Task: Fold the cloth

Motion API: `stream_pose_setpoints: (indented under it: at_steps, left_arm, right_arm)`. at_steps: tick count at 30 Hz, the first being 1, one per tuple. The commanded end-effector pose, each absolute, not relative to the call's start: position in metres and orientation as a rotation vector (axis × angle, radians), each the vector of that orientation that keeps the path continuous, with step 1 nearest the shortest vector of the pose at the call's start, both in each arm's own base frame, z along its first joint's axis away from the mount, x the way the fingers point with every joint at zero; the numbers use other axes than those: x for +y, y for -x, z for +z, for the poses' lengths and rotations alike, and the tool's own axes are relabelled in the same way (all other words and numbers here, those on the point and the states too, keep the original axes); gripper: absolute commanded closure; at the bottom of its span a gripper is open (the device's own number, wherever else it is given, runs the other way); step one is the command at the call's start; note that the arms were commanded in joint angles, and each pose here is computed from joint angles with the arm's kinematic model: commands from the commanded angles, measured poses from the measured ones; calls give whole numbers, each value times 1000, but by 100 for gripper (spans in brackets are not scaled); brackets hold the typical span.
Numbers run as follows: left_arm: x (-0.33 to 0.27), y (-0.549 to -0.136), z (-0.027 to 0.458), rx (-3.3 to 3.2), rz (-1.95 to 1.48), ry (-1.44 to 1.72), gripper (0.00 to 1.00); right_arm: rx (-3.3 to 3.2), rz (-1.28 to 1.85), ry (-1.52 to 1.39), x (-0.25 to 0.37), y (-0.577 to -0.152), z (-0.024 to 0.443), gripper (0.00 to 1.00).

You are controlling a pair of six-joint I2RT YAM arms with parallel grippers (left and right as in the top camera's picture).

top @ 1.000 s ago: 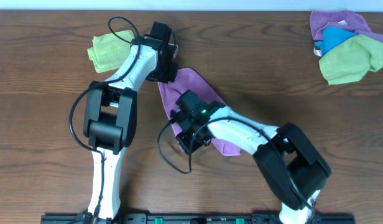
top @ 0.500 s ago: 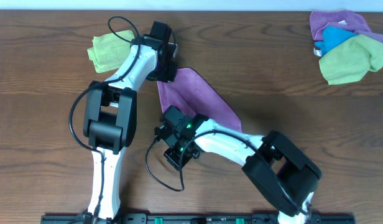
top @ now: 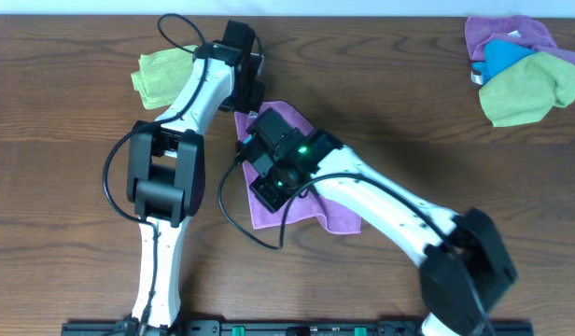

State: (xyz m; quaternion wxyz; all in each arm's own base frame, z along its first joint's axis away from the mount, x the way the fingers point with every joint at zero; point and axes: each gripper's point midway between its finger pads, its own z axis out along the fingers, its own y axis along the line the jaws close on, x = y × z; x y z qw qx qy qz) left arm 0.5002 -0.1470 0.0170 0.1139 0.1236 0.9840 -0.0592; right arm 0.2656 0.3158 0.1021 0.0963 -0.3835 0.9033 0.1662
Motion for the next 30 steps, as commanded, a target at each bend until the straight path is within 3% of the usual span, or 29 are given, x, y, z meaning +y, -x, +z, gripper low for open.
stream_pose_setpoints:
  at_steps: [1,13,20,30]
  left_arm:
    - [-132,-504,12,2900,-140,-325,94]
    - [-136,-508,27,2891,-268,-304,94]
    - [-150,-517,77,2817,-346,-338,94]
    - [-181,-477,89,2897,-569,-436,94]
  right_arm:
    - [2661,335,1094,290,-283,113,99]
    - [2924,102,915,212,-277,74,98]
    - [3016,107,816,193,-264,44,99]
    - [2900,123,630,174,-318,42,99]
